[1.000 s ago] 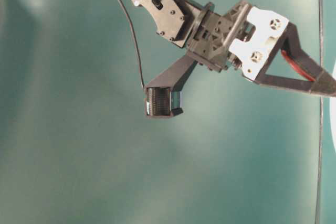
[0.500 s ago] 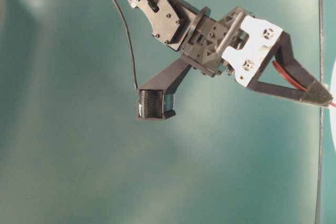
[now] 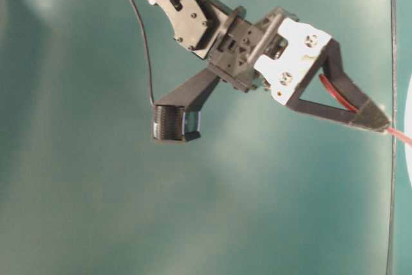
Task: Scoop the yellow hexagonal prism block from the bowl with a spoon using the right arm.
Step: 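Raise the spoon with the block out of the bowl, moving right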
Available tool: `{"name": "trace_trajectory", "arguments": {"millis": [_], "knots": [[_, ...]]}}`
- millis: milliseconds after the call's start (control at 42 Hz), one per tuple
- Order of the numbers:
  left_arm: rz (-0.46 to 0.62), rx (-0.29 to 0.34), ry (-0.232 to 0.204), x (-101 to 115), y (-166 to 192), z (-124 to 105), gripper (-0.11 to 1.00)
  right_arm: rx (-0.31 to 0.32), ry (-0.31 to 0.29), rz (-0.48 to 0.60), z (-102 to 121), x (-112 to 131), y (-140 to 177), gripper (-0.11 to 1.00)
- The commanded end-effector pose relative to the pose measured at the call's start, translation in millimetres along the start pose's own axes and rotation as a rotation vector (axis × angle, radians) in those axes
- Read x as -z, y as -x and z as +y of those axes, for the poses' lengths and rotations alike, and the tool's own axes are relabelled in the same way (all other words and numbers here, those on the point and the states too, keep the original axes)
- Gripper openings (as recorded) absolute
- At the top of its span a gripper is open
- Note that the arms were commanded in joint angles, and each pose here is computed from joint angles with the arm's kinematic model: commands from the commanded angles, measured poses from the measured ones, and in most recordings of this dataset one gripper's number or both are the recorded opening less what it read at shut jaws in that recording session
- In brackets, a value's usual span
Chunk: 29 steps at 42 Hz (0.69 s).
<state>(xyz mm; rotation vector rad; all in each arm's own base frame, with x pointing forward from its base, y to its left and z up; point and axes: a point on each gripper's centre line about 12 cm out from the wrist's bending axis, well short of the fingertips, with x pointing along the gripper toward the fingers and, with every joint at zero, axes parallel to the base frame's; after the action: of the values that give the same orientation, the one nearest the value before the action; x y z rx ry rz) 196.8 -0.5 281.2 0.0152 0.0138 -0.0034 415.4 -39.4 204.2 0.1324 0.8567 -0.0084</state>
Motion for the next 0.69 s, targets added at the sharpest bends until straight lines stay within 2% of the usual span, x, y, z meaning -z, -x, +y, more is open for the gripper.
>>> {"name": "trace_trajectory", "arguments": {"millis": [0, 214, 667], "knots": [[-0.029, -0.001, -0.003, -9.4, -1.9, 0.4, 0.00, 0.000, 0.008, -0.059, 2.8, -12.7, 16.9, 0.24], [-0.028, -0.001, -0.003, -9.2, -1.9, 0.4, 0.00, 0.007, 0.009, -0.082, 2.7, -12.1, 22.5, 0.24], [-0.028, -0.001, -0.003, -9.2, -1.9, 0.4, 0.00, 0.037, 0.019, -0.225, 3.1, -15.8, 48.3, 0.24]]}}
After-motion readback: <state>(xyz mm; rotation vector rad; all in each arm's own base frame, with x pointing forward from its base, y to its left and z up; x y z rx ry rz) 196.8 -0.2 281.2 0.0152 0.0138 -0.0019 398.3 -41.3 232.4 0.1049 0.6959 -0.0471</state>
